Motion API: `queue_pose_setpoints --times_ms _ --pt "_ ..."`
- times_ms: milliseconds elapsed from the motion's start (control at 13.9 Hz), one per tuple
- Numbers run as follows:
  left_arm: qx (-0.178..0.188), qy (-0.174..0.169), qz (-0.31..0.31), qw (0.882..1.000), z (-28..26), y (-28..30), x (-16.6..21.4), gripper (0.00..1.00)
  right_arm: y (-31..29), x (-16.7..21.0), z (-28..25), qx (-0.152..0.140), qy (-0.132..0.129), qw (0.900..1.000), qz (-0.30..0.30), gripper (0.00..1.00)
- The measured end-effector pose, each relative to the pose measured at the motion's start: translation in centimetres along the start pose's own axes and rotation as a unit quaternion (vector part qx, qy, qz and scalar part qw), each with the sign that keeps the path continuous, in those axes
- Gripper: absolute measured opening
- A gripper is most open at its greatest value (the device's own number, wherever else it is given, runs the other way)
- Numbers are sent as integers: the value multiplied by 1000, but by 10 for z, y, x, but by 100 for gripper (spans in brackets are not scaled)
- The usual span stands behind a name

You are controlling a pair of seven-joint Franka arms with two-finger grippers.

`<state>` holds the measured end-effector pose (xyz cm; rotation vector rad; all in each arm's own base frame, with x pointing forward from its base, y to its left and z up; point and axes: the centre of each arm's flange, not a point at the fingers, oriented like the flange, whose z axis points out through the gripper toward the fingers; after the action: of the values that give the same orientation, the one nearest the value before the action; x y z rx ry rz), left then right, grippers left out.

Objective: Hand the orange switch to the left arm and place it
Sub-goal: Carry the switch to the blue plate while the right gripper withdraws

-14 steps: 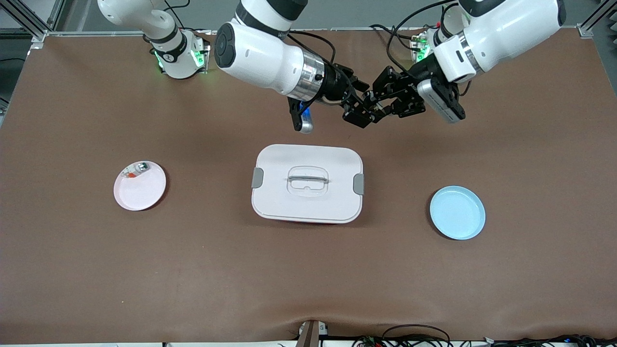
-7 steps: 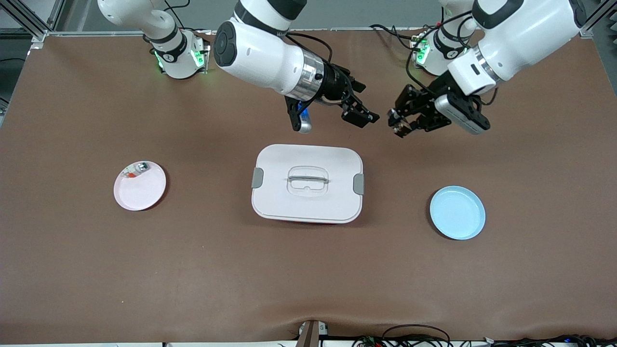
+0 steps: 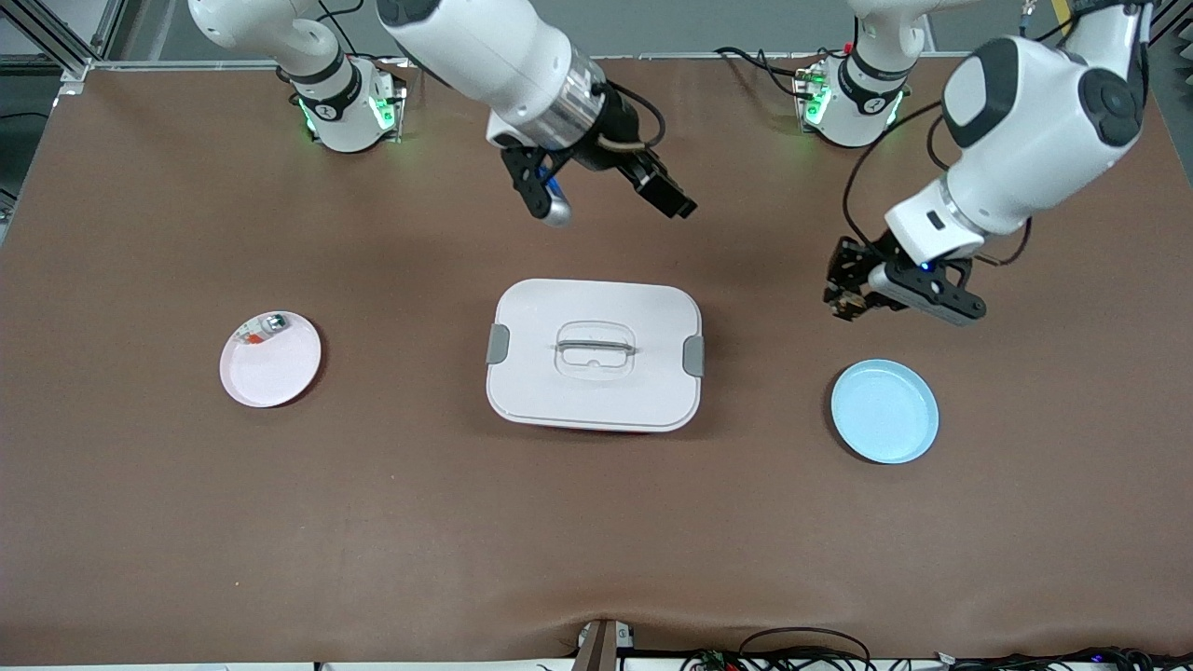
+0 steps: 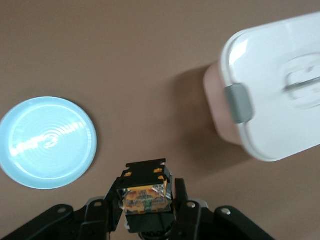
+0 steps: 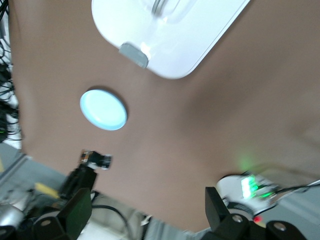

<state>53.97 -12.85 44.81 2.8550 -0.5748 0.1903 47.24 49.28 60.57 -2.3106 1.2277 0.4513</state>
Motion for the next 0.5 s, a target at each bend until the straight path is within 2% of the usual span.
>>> queue_pose_setpoints --times_ms 144,288,360,505 --pt "18 -23 54 998 17 -37 -1 44 12 18 -30 -45 11 997 -66 100" --pt "30 -47 112 992 35 -70 -2 44 23 48 -64 -77 19 990 -117 100" --pt "35 -57 141 988 45 -83 -3 44 30 63 -77 -93 27 984 -148 100" --pt "52 -76 200 975 64 -99 -2 44 50 88 -96 -131 58 963 -228 100"
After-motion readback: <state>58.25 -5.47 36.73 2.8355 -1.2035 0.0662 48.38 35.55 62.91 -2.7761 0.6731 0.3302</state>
